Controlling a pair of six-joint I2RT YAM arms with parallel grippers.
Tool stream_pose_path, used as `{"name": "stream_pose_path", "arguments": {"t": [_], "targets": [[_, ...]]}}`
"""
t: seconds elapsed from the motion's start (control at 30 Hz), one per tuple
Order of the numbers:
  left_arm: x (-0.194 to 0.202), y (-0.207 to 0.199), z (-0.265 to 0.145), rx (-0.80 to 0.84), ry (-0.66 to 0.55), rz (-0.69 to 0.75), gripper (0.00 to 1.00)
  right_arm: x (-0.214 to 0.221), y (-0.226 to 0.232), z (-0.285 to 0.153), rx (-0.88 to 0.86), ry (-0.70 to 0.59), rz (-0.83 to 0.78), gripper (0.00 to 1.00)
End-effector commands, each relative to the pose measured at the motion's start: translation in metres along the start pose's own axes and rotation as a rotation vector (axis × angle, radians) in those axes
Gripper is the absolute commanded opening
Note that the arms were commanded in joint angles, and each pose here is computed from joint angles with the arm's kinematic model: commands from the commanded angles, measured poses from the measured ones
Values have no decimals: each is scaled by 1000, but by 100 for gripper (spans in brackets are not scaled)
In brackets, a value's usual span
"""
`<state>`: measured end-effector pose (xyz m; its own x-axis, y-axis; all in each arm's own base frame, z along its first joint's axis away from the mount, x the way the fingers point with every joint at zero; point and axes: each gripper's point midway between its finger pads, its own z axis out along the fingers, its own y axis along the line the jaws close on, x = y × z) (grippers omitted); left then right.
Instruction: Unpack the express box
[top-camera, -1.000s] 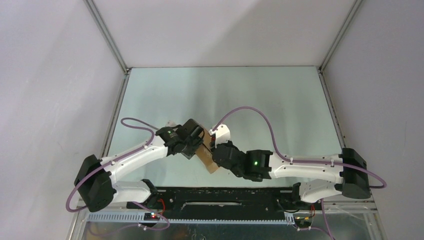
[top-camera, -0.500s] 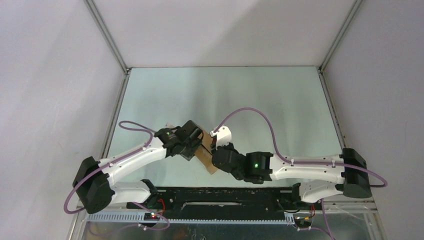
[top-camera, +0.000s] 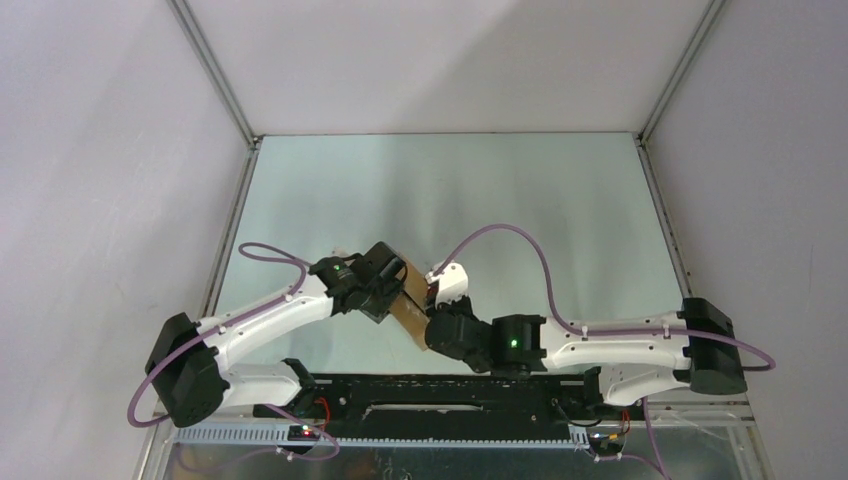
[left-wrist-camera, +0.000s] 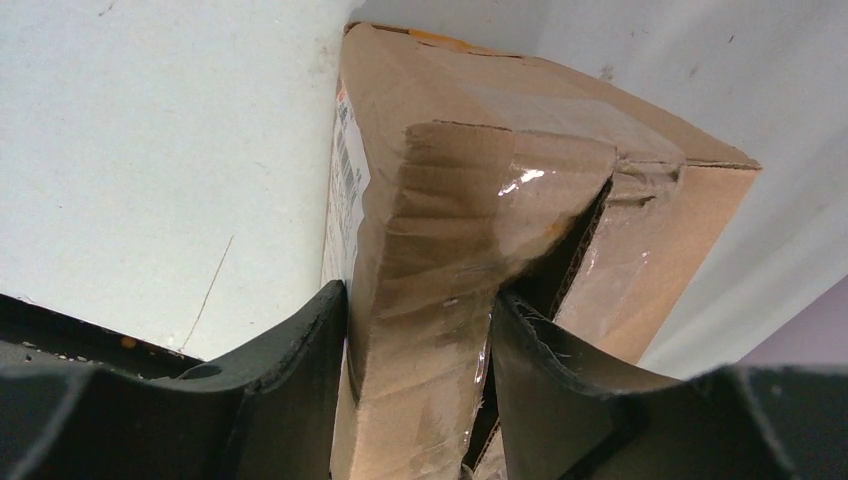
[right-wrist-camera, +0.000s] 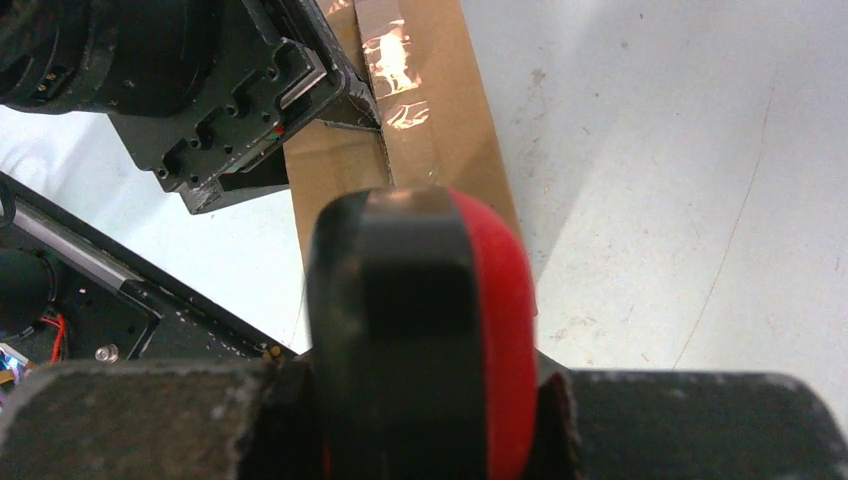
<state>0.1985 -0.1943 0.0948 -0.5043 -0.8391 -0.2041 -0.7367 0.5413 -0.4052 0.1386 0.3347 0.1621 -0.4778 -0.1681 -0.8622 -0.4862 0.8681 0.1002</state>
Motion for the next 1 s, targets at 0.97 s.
{"name": "stream_pose_path", "arguments": {"t": [0.97], "targets": [[-56,6,8,-40,-237,-114,20,86,0,-20,-11,103,-162,0]]}}
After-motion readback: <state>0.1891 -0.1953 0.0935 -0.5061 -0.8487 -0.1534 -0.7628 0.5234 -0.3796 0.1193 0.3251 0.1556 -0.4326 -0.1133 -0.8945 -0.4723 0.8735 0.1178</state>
